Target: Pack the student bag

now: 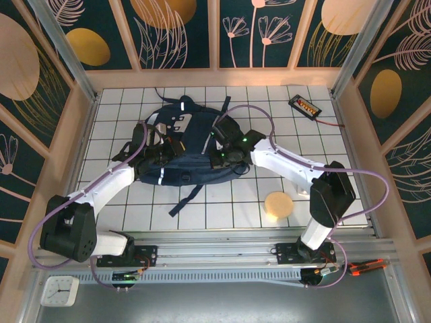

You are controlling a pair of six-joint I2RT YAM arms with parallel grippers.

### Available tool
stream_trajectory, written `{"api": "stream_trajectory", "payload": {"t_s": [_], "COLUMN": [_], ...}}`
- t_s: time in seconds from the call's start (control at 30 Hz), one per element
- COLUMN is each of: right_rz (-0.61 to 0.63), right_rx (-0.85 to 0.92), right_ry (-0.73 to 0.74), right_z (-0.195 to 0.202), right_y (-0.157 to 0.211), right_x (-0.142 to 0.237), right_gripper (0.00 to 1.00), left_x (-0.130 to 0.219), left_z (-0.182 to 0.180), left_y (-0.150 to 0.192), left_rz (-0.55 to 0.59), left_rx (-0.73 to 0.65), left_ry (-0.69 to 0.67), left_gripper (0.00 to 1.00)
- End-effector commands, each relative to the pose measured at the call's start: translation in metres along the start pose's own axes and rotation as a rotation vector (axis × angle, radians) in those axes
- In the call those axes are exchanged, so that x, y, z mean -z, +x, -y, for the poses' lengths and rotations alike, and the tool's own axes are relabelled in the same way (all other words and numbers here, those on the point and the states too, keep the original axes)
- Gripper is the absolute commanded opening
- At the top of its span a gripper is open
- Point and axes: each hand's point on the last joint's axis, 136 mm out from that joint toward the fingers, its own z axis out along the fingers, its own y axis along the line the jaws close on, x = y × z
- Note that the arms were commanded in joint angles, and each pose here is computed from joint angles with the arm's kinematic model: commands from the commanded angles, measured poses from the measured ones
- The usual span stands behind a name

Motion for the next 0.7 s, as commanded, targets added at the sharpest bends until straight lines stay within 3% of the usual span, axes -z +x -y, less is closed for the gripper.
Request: {"api": "stream_trajectory", "payload": {"t_s": [0.0, 0.47, 0.67], "right_rz": [-0.009, -0.023, -0.037], "right_rx": [-0.024, -0.028, -0.029], "right_ry": [0.145, 0.139, 0.069], "right_z": [0.047, 0.068, 0.059], "right_y": [-0.001, -0.012, -0.01], "right_x": [0.018, 0.019, 0.014], "right_gripper": [0.0, 0.0, 0.0], "left_x": [0.007, 0.009, 0.011], "left_z": [-0.012, -0.018, -0.015], "left_y": [-0.019, -0.023, -0.025], "left_rz": [0.054, 0.044, 0.053], "left_rx": [-0.038, -0.063, -0.059], "left_ry": [-0.062, -0.087, -0.067], "left_gripper": [0.0, 0.0, 0.01]}}
